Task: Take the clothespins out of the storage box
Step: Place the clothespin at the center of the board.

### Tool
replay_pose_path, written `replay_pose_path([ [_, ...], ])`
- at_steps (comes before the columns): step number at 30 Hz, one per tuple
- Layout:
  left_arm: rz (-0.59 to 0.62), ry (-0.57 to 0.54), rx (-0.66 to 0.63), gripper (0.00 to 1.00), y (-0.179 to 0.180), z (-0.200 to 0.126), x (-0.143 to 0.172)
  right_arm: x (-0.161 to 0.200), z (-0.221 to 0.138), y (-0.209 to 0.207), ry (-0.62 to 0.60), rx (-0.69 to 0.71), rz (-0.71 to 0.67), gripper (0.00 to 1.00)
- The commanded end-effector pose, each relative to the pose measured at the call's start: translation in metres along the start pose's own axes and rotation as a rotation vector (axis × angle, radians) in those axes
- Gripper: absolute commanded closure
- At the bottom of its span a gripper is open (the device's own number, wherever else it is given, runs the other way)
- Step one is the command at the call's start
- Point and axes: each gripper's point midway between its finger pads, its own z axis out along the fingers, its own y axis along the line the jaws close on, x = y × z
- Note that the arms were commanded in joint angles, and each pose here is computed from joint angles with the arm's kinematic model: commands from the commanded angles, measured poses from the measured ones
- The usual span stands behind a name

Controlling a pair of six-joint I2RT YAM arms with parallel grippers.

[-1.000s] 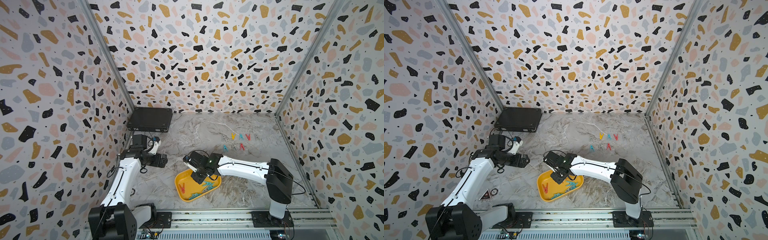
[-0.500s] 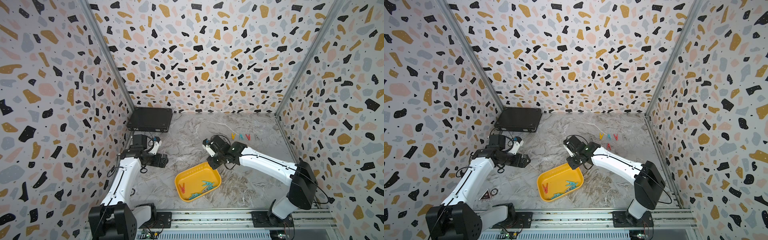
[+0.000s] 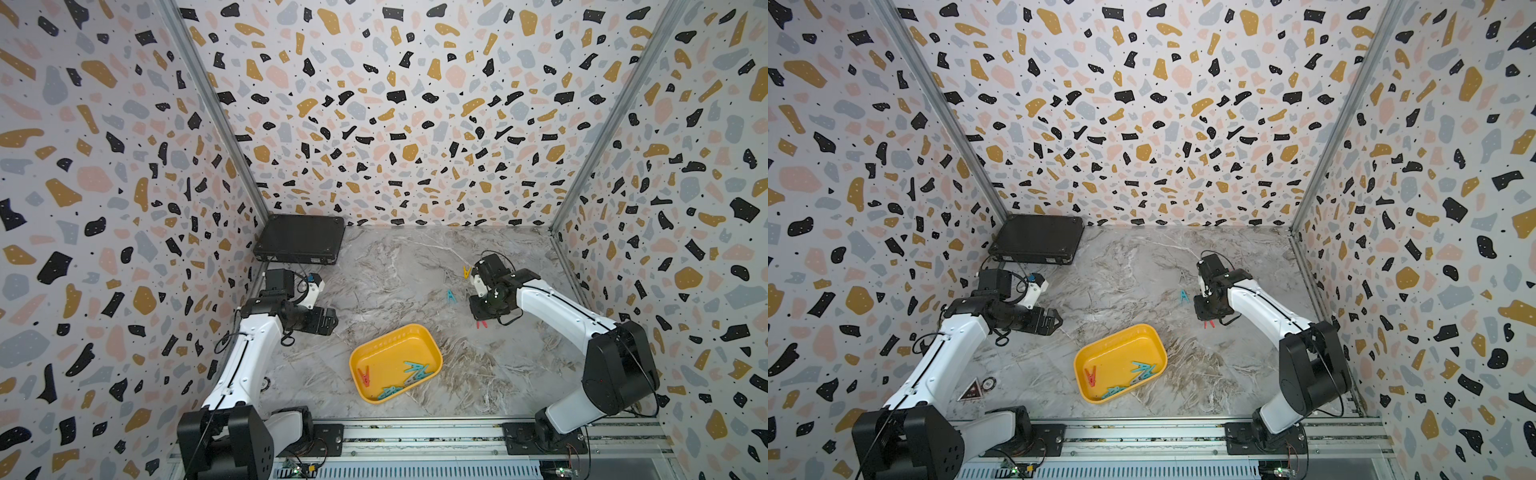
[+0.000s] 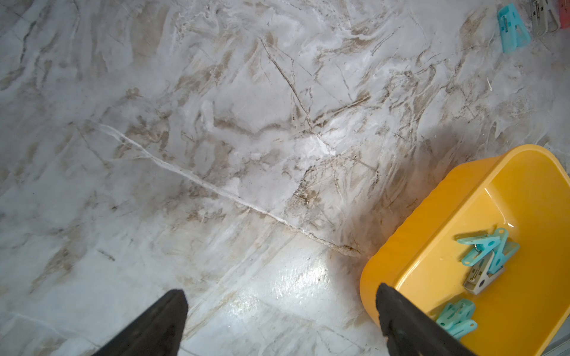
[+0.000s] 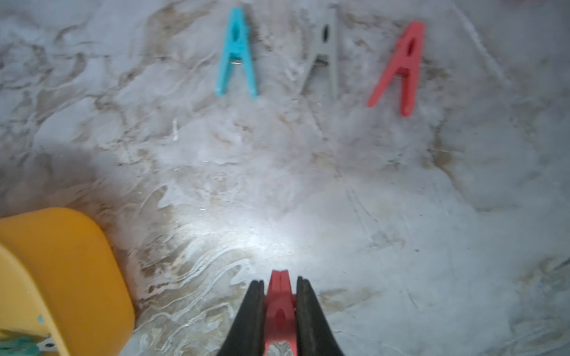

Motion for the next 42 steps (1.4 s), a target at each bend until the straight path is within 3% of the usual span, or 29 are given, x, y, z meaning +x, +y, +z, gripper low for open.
replay_pose_path([
  [1,0.010,0.004,0.021,0.00,-0.002,0.002,0.003,-0.004,-0.004,-0.021,0.014,0.001,0.048,0.83],
  [8,0.008,0.006,0.027,0.00,-0.003,0.003,0.003,-0.028,0.015,-0.078,0.048,0.033,0.198,0.83],
  [16,0.009,0.005,0.028,0.00,-0.003,0.002,0.003,-0.061,0.043,-0.113,0.076,0.094,0.213,0.83],
  [28,0.011,-0.001,0.025,0.00,-0.003,0.001,0.002,-0.091,0.075,-0.123,0.098,0.083,0.184,0.80],
  [42,0.012,-0.002,0.021,0.00,-0.003,0.002,0.002,-0.092,0.091,-0.128,0.117,0.100,0.198,0.75],
])
